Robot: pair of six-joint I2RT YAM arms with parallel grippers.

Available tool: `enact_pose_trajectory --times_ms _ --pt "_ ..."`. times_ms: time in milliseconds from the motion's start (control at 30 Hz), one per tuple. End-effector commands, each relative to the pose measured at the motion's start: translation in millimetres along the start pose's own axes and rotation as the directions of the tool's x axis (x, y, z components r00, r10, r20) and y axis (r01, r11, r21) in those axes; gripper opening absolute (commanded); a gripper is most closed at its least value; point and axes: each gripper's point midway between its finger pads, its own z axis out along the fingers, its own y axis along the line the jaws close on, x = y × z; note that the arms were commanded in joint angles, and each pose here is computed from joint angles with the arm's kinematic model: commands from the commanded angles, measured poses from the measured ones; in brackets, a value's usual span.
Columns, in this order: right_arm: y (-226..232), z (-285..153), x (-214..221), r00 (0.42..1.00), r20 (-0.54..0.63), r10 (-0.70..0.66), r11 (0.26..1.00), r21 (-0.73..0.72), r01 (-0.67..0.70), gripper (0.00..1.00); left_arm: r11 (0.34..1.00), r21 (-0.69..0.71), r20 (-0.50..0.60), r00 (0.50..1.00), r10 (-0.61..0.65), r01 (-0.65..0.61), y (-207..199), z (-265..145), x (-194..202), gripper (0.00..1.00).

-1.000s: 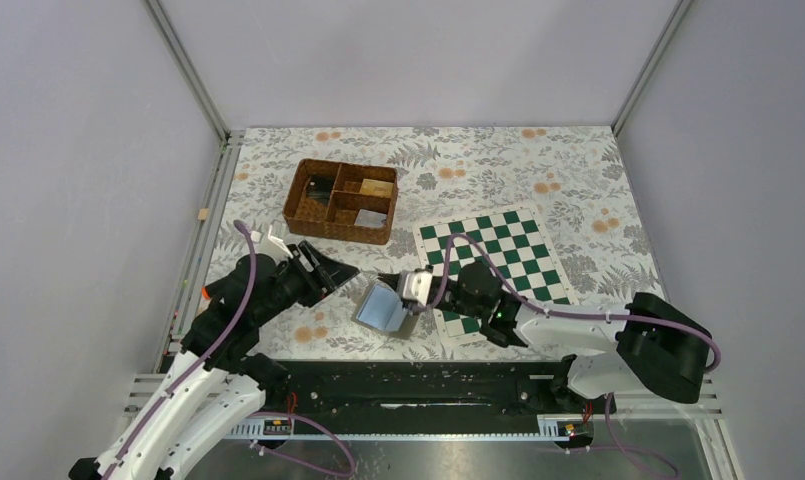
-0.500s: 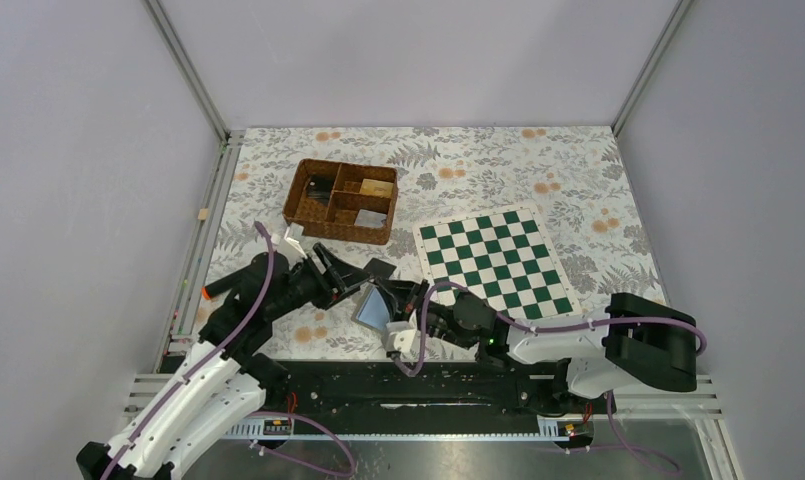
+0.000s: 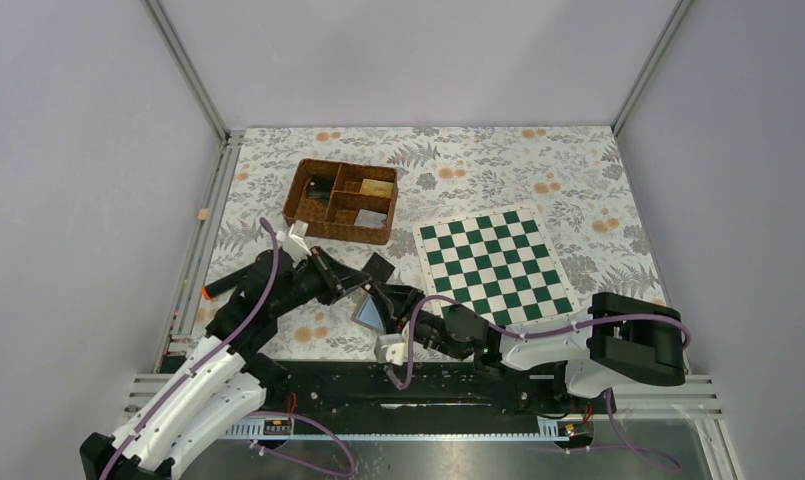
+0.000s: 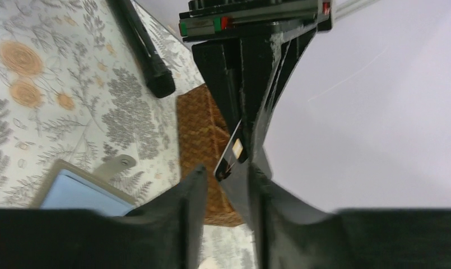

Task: Take the credit cards out of the card holder
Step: Place the credit card in the storage box.

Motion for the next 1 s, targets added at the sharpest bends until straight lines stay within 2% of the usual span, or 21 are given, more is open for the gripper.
enact_pose_trajectory --times_ms 0,33,133,200,300,367,500,600,667,733,800,867,900,967 --pt "-19 -4 -4 0.989 -0.008 0.15 0.984 0.103 -0.149 0.49 0.988 0.071 0.09 0.988 0.127 -0.134 -15 -2 -16 0.0" --pt "-26 -8 -2 0.973 -0.023 0.23 0.965 0.138 -0.225 0.57 0.983 0.071 0.106 0.981 0.162 -0.17 -15 -2 -19 0.0" --pt "-14 -15 5 0.932 -0.127 0.34 0.94 0.057 -0.335 0.73 0.956 0.079 0.162 0.95 0.267 -0.282 -17 -5 -27 0.0" --pt "-9 -21 0 0.886 -0.139 0.443 0.895 0.016 -0.445 0.76 0.938 0.075 0.206 0.926 0.317 -0.338 -17 -7 -32 0.0" --pt "-9 -31 -8 0.775 -0.159 0.612 0.783 -0.018 -0.622 0.77 0.908 0.104 0.243 0.895 0.373 -0.407 -19 -10 -33 0.0" --pt "-14 -37 -13 0.647 -0.188 0.739 0.653 -0.035 -0.756 0.77 0.883 0.13 0.255 0.876 0.411 -0.452 -24 -12 -31 0.0" --pt "-44 -39 -22 0.307 -0.229 0.924 0.305 -0.045 -0.951 0.75 0.839 0.16 0.22 0.848 0.483 -0.52 -27 -11 -23 0.0" --pt "-73 -37 -17 0.121 -0.195 0.973 0.134 0.057 -0.989 0.73 0.843 0.17 0.213 0.855 0.474 -0.51 -28 -11 -21 0.0" --pt "-82 -35 -14 -0.036 -0.136 0.99 -0.02 0.115 -0.993 0.73 0.856 0.201 0.248 0.87 0.427 -0.477 -32 -11 -24 0.0" --pt "-82 -31 -28 -0.158 -0.101 0.982 -0.153 0.052 -0.987 0.71 0.848 0.276 0.282 0.881 0.379 -0.453 -40 -13 -22 0.0" --pt "-85 -29 -34 -0.187 -0.081 0.979 -0.187 0.006 -0.982 0.69 0.839 0.308 0.271 0.887 0.375 -0.449 -42 -12 -17 0.0" --pt "-84 -32 -31 -0.151 -0.132 0.98 -0.152 0.002 -0.988 0.68 0.834 0.294 0.22 0.882 0.416 -0.467 -39 -9 -11 0.0" --pt "-82 -37 -24 -0.147 -0.169 0.975 -0.144 0.027 -0.989 0.67 0.831 0.283 0.183 0.878 0.443 -0.479 -37 -7 -8 0.0" --pt "-92 -48 -9 -0.156 -0.165 0.974 -0.145 0.073 -0.987 0.67 0.823 0.285 0.136 0.871 0.473 -0.492 -39 -8 -2 0.0"
